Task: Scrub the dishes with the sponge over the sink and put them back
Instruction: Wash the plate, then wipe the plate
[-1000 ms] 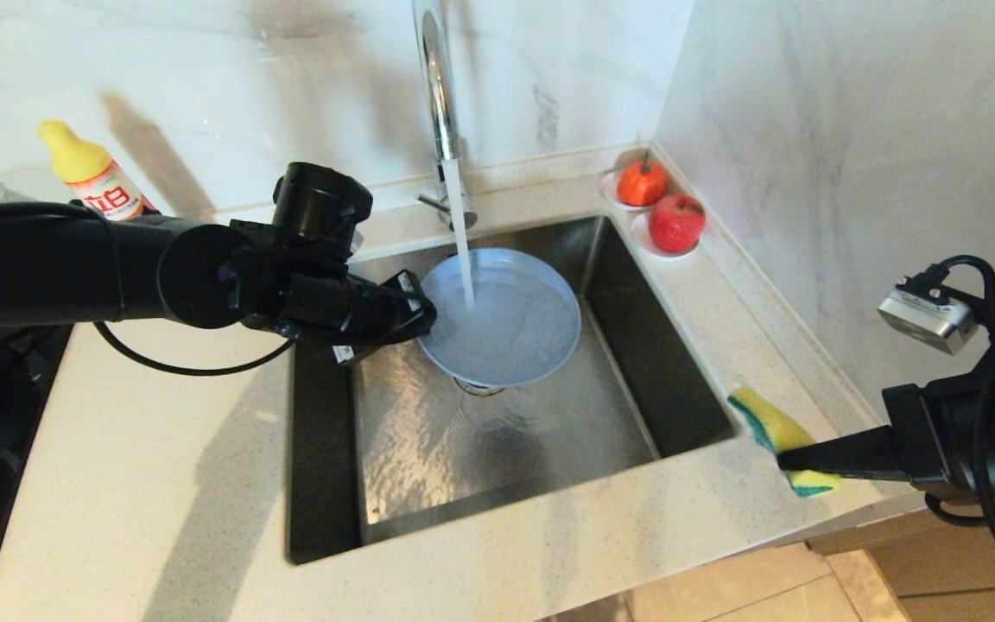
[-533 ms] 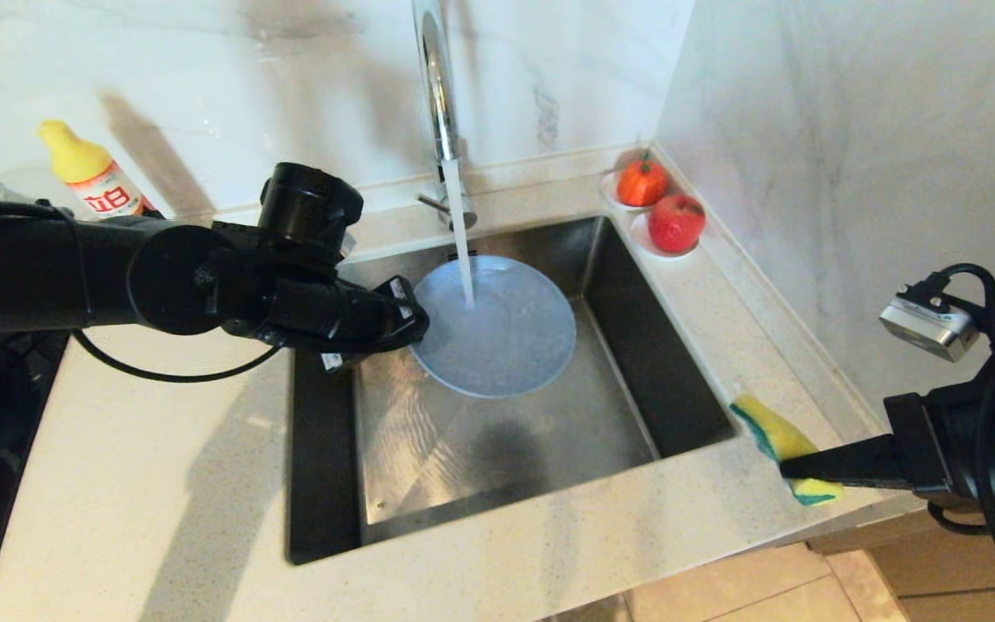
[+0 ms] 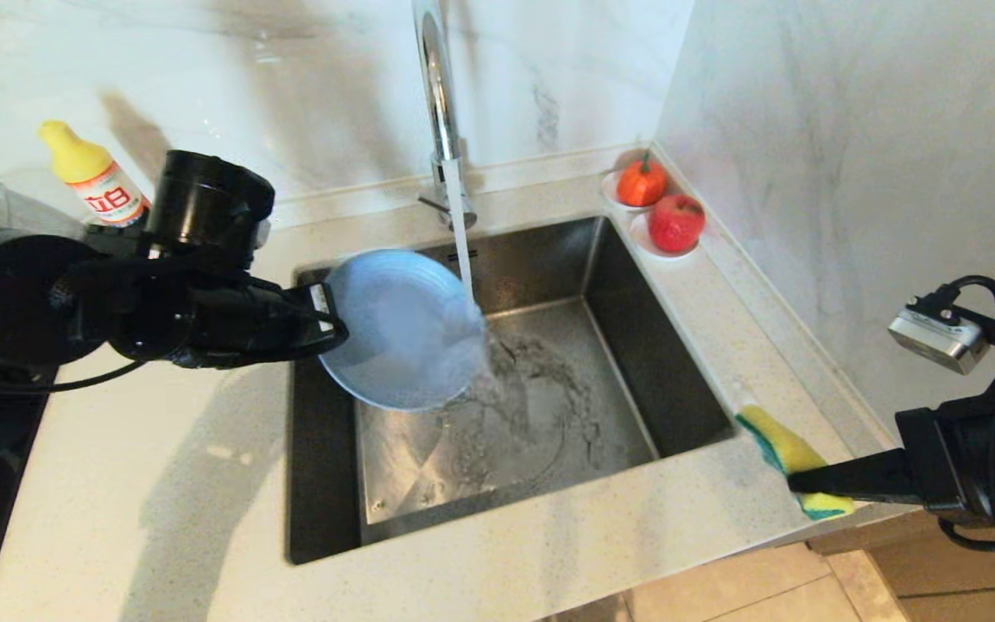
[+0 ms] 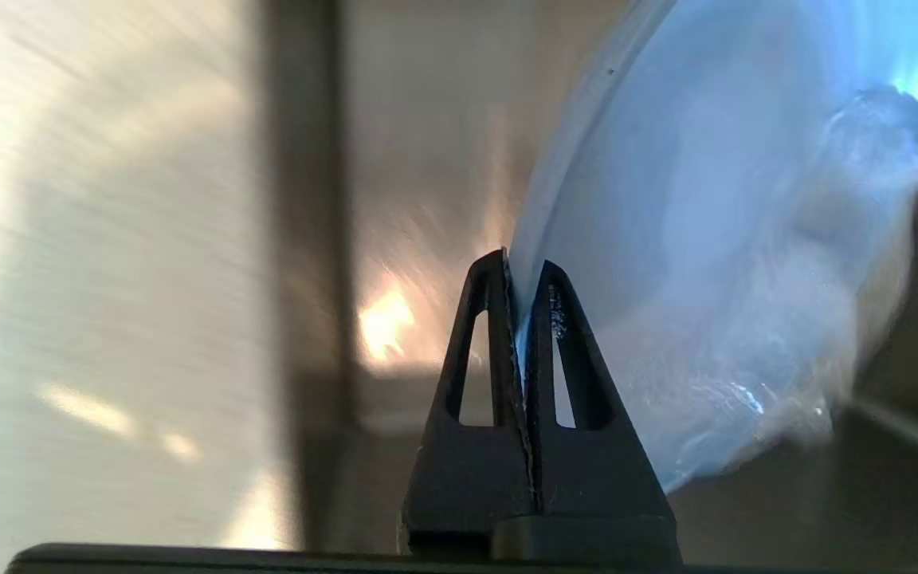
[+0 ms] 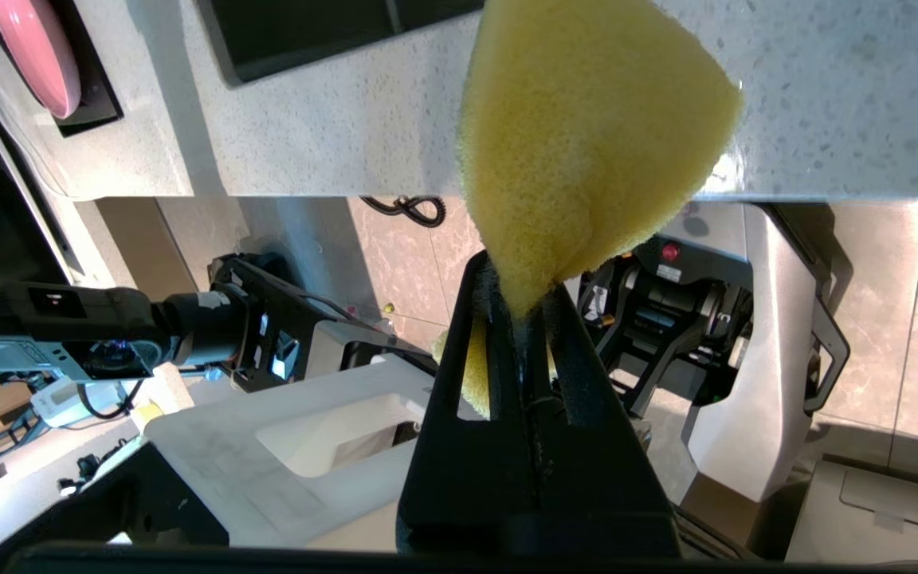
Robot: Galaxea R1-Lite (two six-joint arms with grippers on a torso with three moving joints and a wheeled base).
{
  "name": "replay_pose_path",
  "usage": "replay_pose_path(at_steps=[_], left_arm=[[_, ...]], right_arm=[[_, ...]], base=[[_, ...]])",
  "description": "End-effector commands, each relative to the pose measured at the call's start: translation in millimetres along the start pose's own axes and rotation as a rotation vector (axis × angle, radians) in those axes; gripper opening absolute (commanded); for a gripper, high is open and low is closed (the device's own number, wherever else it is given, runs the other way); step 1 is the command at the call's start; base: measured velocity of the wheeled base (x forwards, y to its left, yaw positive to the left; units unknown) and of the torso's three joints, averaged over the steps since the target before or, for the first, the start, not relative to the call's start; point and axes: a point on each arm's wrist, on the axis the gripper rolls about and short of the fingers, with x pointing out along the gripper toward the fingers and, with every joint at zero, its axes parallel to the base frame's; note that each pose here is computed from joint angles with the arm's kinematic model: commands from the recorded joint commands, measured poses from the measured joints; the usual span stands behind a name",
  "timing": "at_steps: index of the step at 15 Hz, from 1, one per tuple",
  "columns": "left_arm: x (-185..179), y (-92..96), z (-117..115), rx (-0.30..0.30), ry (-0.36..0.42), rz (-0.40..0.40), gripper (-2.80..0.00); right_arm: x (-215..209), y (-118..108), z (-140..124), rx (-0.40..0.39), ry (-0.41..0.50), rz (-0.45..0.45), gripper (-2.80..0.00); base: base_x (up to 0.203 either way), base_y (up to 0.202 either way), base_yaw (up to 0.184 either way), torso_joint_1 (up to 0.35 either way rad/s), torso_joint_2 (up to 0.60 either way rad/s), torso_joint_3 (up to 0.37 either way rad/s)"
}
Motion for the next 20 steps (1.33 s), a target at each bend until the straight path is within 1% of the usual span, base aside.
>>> replay_pose_path(at_steps=[1, 2, 3, 4, 6, 7, 9, 11, 12, 13, 15, 18, 20], left_arm=[[-21, 15.5, 10, -0.007, -0.13, 0.034, -2.8], [-27, 20.5, 12, -0.006, -0.204, 0.039, -2.8], [-32, 24.6, 10, 0.016, -0.248, 0.043, -2.8], [-39, 28.5, 8, 0.058, -0.306, 0.041, -2.8], [-53, 33.3, 10, 0.143, -0.47, 0.032, -2.8], [-59, 35.4, 9, 0.196, -0.554, 0.034, -2.8], [-68, 38.9, 6, 0.295, -0.716, 0.054, -2.8], [-75, 40.8, 5, 0.367, -0.847, 0.081, -2.8], [-76, 41.3, 3, 0.388, -0.881, 0.078, -2.8], [-79, 41.4, 3, 0.402, -0.901, 0.051, -2.8], [-88, 43.2, 2, 0.407, -0.929, 0.015, -2.8], [-89, 49.2, -14, 0.43, -0.896, -0.018, -2.8], [-93, 49.2, -13, 0.41, -0.912, -0.033, -2.8]], right_arm=[[-4, -1, -7, 0.003, 0.002, 0.002, -2.8], [-4, -2, -10, 0.005, 0.006, 0.0, -2.8], [-4, -3, -12, 0.007, 0.009, -0.003, -2.8], [-4, -4, -13, 0.01, 0.014, -0.006, -2.8], [-3, -5, -16, 0.013, 0.021, -0.007, -2.8], [-4, -5, -16, 0.014, 0.021, -0.008, -2.8], [-4, -6, -17, 0.015, 0.023, -0.007, -2.8], [-5, -5, -17, 0.016, 0.021, -0.008, -2.8], [-6, -5, -17, 0.013, 0.016, -0.007, -2.8], [-6, -4, -18, 0.011, 0.014, -0.006, -2.8], [-7, -4, -17, 0.01, 0.012, -0.007, -2.8], [-7, -4, -16, 0.007, 0.01, -0.004, -2.8], [-7, -3, -16, 0.006, 0.011, -0.002, -2.8]], base=[[0.0, 0.0, 0.0, 0.0, 0.0, 0.0], [0.0, 0.0, 0.0, 0.0, 0.0, 0.0], [0.0, 0.0, 0.0, 0.0, 0.0, 0.0], [0.0, 0.0, 0.0, 0.0, 0.0, 0.0], [0.0, 0.0, 0.0, 0.0, 0.0, 0.0], [0.0, 0.0, 0.0, 0.0, 0.0, 0.0], [0.0, 0.0, 0.0, 0.0, 0.0, 0.0], [0.0, 0.0, 0.0, 0.0, 0.0, 0.0], [0.0, 0.0, 0.0, 0.0, 0.0, 0.0], [0.0, 0.0, 0.0, 0.0, 0.0, 0.0], [0.0, 0.0, 0.0, 0.0, 0.0, 0.0], [0.0, 0.0, 0.0, 0.0, 0.0, 0.0], [0.0, 0.0, 0.0, 0.0, 0.0, 0.0]])
